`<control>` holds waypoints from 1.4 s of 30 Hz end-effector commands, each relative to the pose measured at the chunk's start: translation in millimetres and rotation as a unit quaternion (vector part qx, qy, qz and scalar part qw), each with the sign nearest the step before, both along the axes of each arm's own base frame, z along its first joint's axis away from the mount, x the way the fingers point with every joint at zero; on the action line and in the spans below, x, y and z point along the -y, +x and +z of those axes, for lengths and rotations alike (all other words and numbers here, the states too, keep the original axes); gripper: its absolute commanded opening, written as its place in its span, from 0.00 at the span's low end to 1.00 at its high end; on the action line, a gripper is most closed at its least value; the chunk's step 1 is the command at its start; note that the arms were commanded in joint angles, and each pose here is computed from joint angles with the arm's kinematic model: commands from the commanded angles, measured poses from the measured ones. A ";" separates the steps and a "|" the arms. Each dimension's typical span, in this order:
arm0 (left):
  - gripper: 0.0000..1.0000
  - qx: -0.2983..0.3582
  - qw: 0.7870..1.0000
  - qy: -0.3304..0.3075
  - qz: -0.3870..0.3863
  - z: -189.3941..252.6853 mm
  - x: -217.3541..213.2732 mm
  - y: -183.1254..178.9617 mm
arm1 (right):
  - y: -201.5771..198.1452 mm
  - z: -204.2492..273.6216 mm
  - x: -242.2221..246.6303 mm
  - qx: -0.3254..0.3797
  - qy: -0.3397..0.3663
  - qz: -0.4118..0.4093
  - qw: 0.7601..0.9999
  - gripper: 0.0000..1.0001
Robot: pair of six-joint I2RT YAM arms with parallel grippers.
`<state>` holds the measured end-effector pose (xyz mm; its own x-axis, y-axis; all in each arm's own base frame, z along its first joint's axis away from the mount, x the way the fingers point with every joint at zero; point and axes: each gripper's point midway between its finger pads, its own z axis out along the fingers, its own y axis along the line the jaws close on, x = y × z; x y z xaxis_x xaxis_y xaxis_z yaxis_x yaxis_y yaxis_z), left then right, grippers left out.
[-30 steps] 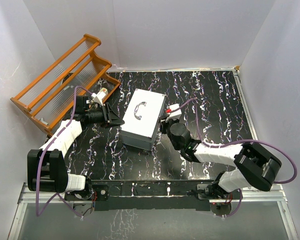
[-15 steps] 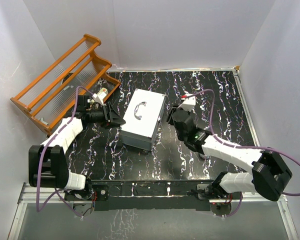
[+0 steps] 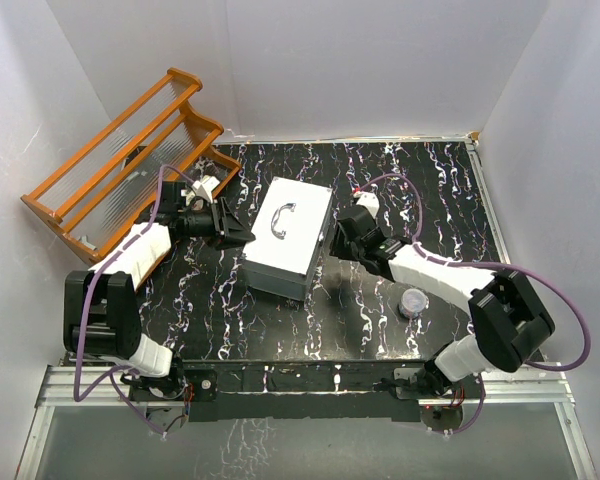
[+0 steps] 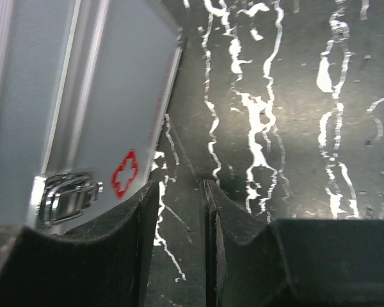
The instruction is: Organize the medicine kit
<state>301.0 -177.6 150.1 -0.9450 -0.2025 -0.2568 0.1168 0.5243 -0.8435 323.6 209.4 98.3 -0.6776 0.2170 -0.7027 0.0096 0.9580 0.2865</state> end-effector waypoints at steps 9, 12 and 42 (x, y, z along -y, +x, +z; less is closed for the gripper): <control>0.31 -0.037 0.998 0.046 -0.010 -34.2 13.5 -5.1 | 31.0 33.1 -47.6 0.043 0.094 0.031 0.994 0.26; 0.31 -0.038 0.998 0.043 -0.019 -34.8 21.0 -4.6 | 35.6 37.1 -47.2 0.058 0.097 0.029 0.993 0.26; 0.82 0.233 0.938 0.230 0.113 107.1 -37.5 3.2 | -22.7 134.8 92.4 0.089 -0.040 -0.050 0.994 0.48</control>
<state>326.1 -170.5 206.5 -0.7873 -0.1576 -0.5961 0.2343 0.8178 -0.5257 312.7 134.1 171.0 -0.5999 0.2357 -0.7646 0.0963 0.9699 0.2235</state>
